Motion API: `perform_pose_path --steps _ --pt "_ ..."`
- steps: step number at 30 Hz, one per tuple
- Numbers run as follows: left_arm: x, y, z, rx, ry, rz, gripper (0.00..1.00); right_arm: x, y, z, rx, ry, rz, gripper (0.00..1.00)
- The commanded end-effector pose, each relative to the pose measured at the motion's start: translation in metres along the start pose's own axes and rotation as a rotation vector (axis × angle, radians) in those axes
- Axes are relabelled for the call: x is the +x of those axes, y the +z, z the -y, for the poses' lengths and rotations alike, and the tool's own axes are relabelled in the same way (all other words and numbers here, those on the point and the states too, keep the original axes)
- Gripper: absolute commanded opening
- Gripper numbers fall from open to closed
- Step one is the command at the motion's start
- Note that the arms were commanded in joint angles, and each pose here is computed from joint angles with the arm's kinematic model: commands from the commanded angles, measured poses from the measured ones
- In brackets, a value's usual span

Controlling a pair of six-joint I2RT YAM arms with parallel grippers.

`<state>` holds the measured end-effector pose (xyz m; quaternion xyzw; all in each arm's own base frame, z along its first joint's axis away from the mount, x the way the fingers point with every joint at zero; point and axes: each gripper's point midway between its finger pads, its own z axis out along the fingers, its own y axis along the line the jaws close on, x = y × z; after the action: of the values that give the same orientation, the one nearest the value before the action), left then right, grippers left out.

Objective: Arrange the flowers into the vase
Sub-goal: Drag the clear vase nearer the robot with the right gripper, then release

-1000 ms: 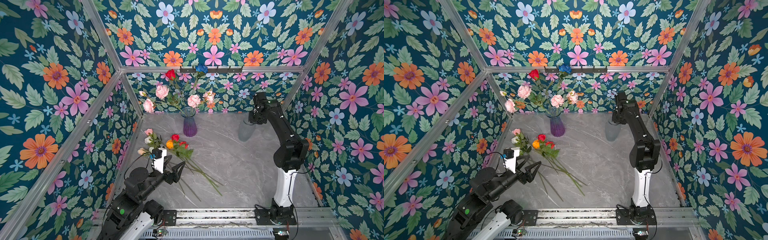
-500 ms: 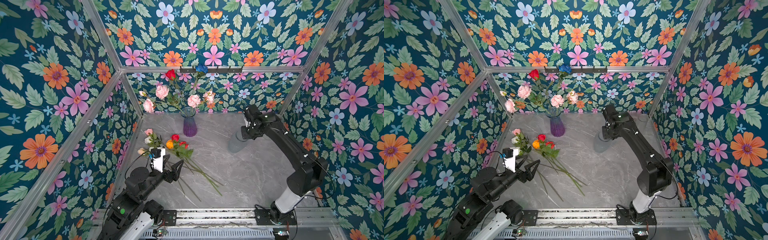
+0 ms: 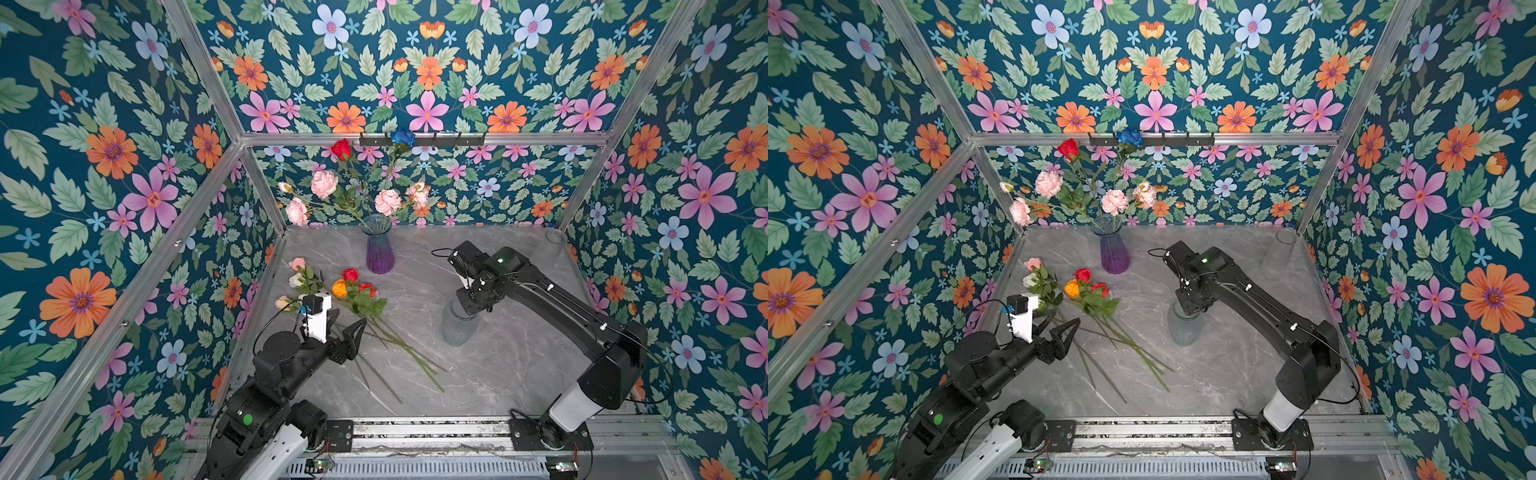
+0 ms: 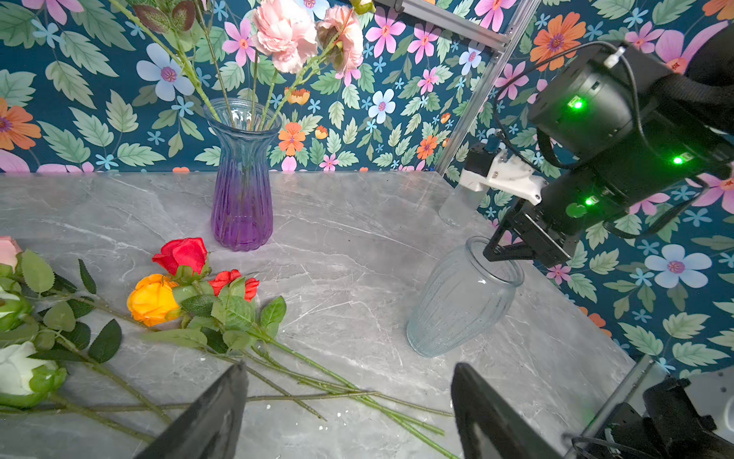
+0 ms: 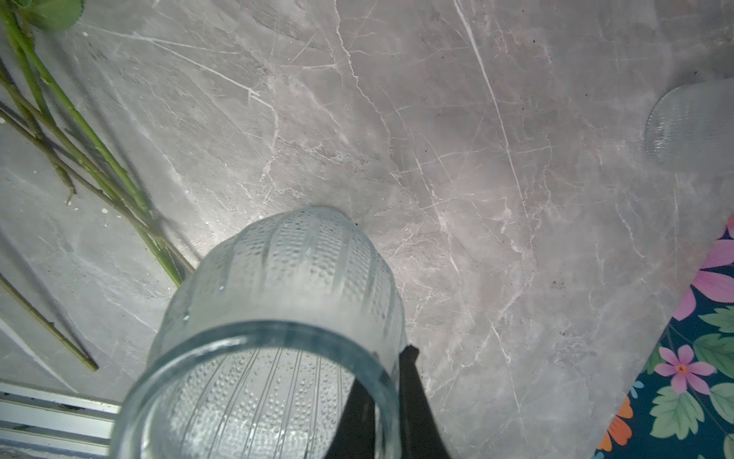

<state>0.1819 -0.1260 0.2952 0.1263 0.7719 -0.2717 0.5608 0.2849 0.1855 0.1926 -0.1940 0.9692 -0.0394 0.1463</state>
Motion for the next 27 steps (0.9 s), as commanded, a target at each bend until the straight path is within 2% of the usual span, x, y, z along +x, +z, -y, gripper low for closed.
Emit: perform_pose_path --steps 1,2,5,9,11,13,16,19,22,27 --pt "-0.002 0.001 -0.002 -0.01 0.0 0.006 0.83 -0.007 0.0 0.001 0.014 0.002 0.027 0.3" --pt "-0.002 0.001 -0.002 -0.012 -0.001 0.006 0.83 -0.008 -0.002 0.0 0.007 0.003 0.034 0.4" --pt "-0.001 0.003 -0.003 -0.02 -0.003 -0.003 0.83 -0.011 -0.016 -0.005 -0.045 0.01 0.066 0.51" --pt "0.0 0.014 -0.012 -0.076 -0.046 -0.033 0.84 -0.013 -0.055 -0.013 -0.162 0.03 0.171 0.55" --pt "0.009 0.027 -0.027 -0.175 -0.171 -0.081 0.85 -0.008 -0.079 -0.011 -0.216 0.057 0.237 0.57" --pt "0.031 0.051 -0.027 -0.176 -0.242 -0.184 0.85 0.0 -0.097 -0.005 -0.251 0.097 0.303 0.61" --pt "0.076 0.082 -0.04 -0.254 -0.306 -0.339 0.84 0.021 -0.107 0.012 -0.352 0.238 0.355 0.61" --pt "0.104 0.092 -0.067 -0.381 -0.36 -0.383 0.84 0.048 -0.102 0.033 -0.458 0.412 0.396 0.61" --pt "0.117 0.088 -0.103 -0.526 -0.453 -0.377 0.83 0.078 -0.078 0.051 -0.495 0.569 0.403 0.6" --pt "0.125 0.081 -0.15 -0.663 -0.566 -0.366 0.76 0.112 -0.014 0.033 -0.591 0.676 0.32 0.61"
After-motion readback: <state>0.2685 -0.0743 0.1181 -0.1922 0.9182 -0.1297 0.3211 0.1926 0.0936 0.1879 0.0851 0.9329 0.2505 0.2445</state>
